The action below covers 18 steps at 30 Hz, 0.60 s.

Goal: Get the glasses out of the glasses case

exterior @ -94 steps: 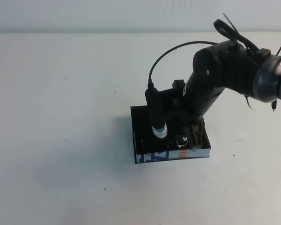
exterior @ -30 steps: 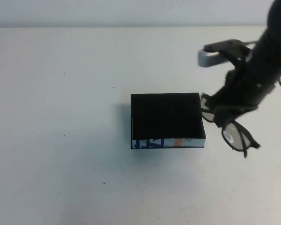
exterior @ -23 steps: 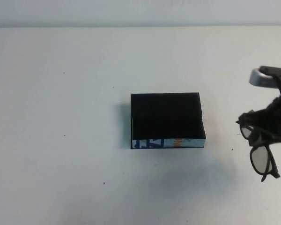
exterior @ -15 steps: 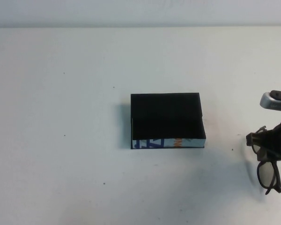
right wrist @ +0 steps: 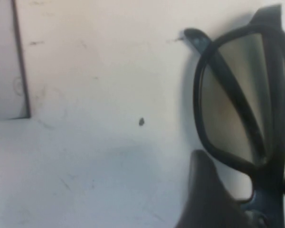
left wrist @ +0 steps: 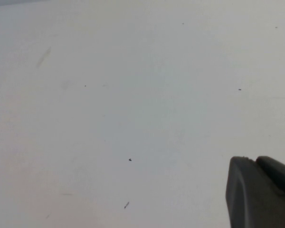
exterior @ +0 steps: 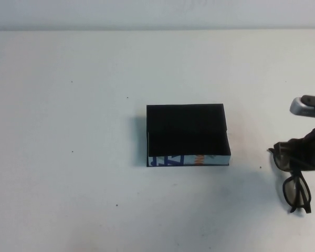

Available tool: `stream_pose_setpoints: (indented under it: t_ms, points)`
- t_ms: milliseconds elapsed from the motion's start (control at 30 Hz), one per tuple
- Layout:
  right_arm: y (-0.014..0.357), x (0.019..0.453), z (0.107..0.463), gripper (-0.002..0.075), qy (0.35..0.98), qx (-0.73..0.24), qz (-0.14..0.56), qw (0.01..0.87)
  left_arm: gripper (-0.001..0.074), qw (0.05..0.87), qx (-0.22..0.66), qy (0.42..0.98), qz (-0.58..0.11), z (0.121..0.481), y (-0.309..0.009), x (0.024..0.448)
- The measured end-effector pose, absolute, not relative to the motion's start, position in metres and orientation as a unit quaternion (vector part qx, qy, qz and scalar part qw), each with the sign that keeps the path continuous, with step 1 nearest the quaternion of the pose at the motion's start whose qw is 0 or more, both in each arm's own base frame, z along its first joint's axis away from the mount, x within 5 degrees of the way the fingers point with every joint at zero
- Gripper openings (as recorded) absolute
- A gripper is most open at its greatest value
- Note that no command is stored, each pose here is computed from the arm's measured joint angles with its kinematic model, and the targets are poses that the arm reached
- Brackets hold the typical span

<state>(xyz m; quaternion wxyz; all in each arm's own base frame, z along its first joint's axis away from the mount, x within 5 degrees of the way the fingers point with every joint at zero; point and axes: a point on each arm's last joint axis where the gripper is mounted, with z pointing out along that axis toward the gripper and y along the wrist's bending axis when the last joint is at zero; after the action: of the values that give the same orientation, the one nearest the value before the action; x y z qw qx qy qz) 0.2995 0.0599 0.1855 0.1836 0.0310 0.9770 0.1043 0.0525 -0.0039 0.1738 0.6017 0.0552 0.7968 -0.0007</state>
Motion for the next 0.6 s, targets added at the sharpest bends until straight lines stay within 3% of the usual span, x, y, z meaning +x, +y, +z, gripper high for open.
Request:
stream_pose_setpoints:
  t_ms: [133, 267, 400, 600]
  points:
    - [0.060, 0.288, 0.230, 0.0332, 0.959, 0.022, 0.118, 0.258, -0.0004, 0.602, 0.055, 0.797, -0.001, 0.174, -0.004, 0.053]
    - [0.062, 0.261, 0.283, 0.0293, 0.929, -0.004, 0.131, 0.346, -0.0004, 0.602, 0.055, 0.797, -0.001, 0.174, -0.004, 0.053]
    - [0.062, 0.223, 0.326, 0.0209, 0.901, -0.029, 0.149, 0.405, -0.0004, 0.602, 0.055, 0.797, -0.001, 0.174, -0.004, 0.053]
    - [0.054, 0.172, 0.332, 0.0060, 0.897, -0.045, 0.154, 0.411, -0.0004, 0.602, 0.055, 0.797, -0.001, 0.174, -0.004, 0.053]
